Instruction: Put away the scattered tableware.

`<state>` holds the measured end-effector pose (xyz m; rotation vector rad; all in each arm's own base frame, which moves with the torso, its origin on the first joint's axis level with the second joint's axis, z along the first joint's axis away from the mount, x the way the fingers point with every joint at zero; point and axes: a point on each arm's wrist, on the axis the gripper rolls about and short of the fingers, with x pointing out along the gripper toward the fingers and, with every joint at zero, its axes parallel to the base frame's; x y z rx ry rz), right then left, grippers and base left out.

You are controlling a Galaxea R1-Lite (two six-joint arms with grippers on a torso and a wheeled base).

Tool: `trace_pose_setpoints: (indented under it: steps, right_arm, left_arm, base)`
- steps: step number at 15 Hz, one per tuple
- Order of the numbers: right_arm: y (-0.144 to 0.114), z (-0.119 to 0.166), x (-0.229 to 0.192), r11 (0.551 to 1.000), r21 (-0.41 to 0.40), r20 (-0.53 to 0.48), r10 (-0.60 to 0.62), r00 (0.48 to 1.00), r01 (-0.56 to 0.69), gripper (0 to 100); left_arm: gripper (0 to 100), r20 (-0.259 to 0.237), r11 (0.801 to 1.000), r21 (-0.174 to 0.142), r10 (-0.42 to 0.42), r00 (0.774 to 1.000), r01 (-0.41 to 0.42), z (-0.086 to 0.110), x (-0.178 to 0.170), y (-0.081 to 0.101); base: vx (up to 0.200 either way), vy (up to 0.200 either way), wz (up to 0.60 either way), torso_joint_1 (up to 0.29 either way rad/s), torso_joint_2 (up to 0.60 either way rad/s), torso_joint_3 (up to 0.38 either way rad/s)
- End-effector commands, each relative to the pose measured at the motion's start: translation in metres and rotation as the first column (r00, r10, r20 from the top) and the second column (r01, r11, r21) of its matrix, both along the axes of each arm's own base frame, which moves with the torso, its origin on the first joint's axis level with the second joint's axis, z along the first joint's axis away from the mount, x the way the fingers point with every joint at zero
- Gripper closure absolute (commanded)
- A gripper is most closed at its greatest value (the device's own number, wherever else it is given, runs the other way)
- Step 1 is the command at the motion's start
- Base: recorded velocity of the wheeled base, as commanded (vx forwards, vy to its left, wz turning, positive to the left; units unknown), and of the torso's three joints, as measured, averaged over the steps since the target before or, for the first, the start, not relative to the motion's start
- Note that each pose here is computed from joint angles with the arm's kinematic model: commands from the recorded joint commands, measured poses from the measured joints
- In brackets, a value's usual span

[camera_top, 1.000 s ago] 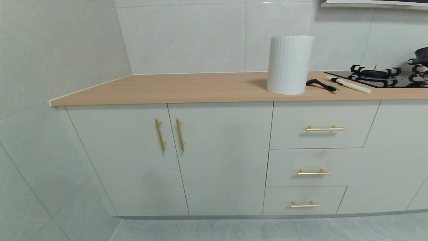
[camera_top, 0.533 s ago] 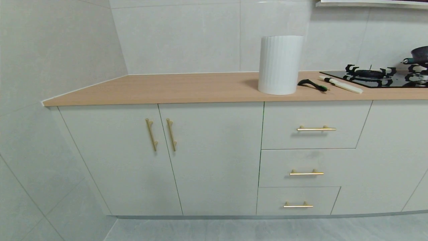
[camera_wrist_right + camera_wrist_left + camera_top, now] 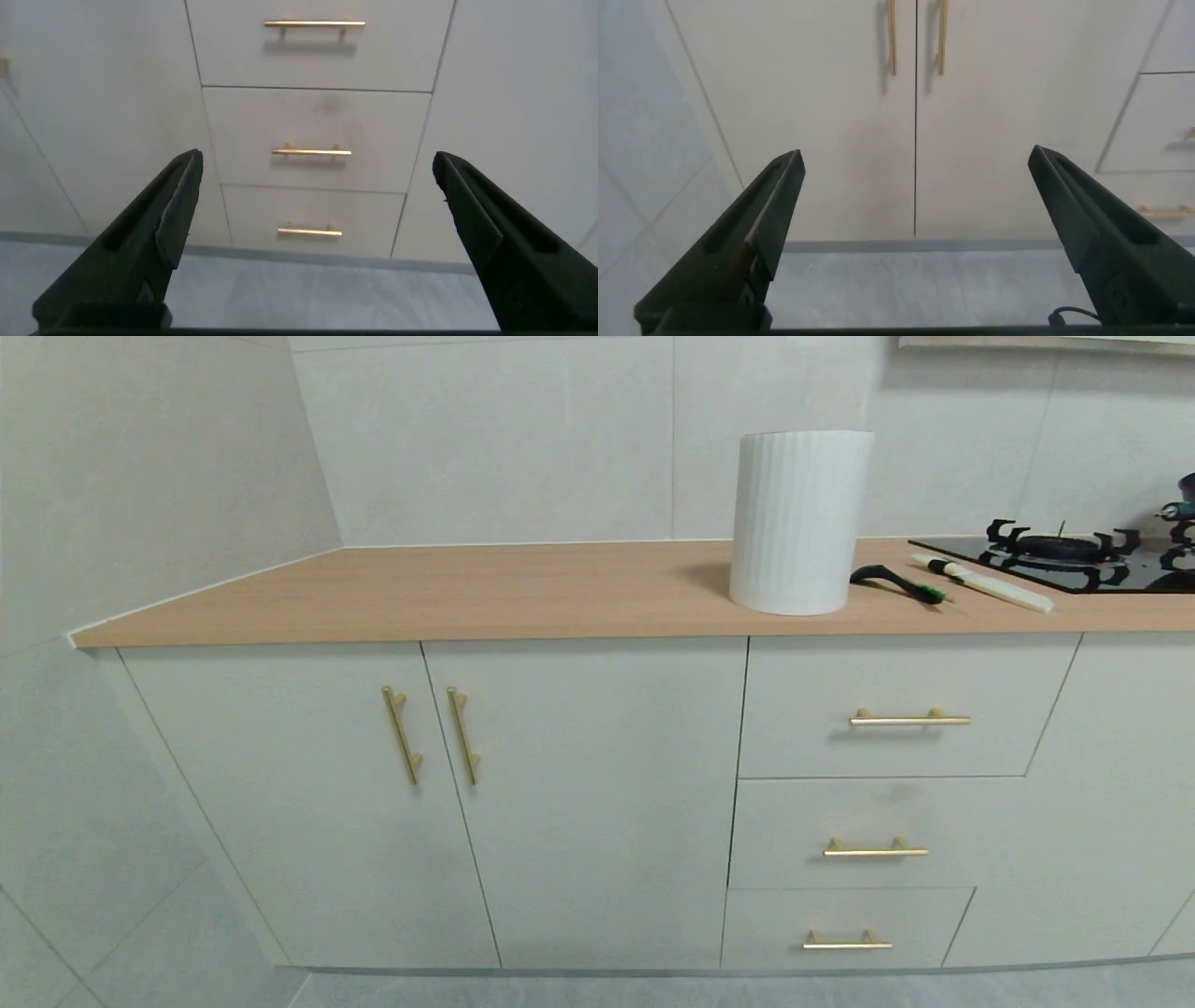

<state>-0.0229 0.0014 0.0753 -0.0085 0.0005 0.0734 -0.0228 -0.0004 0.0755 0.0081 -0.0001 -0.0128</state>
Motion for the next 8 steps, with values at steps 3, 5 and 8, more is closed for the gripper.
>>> trace_pose_setpoints:
  steps: [3,5,8]
  right_arm:
    - [0.0000,0.0000,0.0001,1.000,0.001,-0.001,-0.001,1.000,0.001,0]
    - [0.0000,0.0001,0.0002,1.000,0.001,-0.002,-0.001,1.000,0.001,0]
    - [-0.0001,0.0000,0.0001,1.000,0.001,-0.001,-0.003,1.000,0.003,0]
  left_arm:
    - [0,0.000,1.000,0.000,0.000,1.000,0.000,0.0000,0.0000,0.0000]
    - [0,0.000,1.000,0.000,0.000,1.000,0.000,0.0000,0.0000,0.0000]
    - [0,0.000,1.000,0.000,0.000,1.000,0.000,0.0000,0.0000,0.0000]
  base:
    - [0.067,0.000,0.00,0.002,0.00,0.001]
    - [0.000,-0.200,0.00,0.007,0.00,-0.002]
    - [0.000,-0.200,0.00,0.004,0.00,0.004]
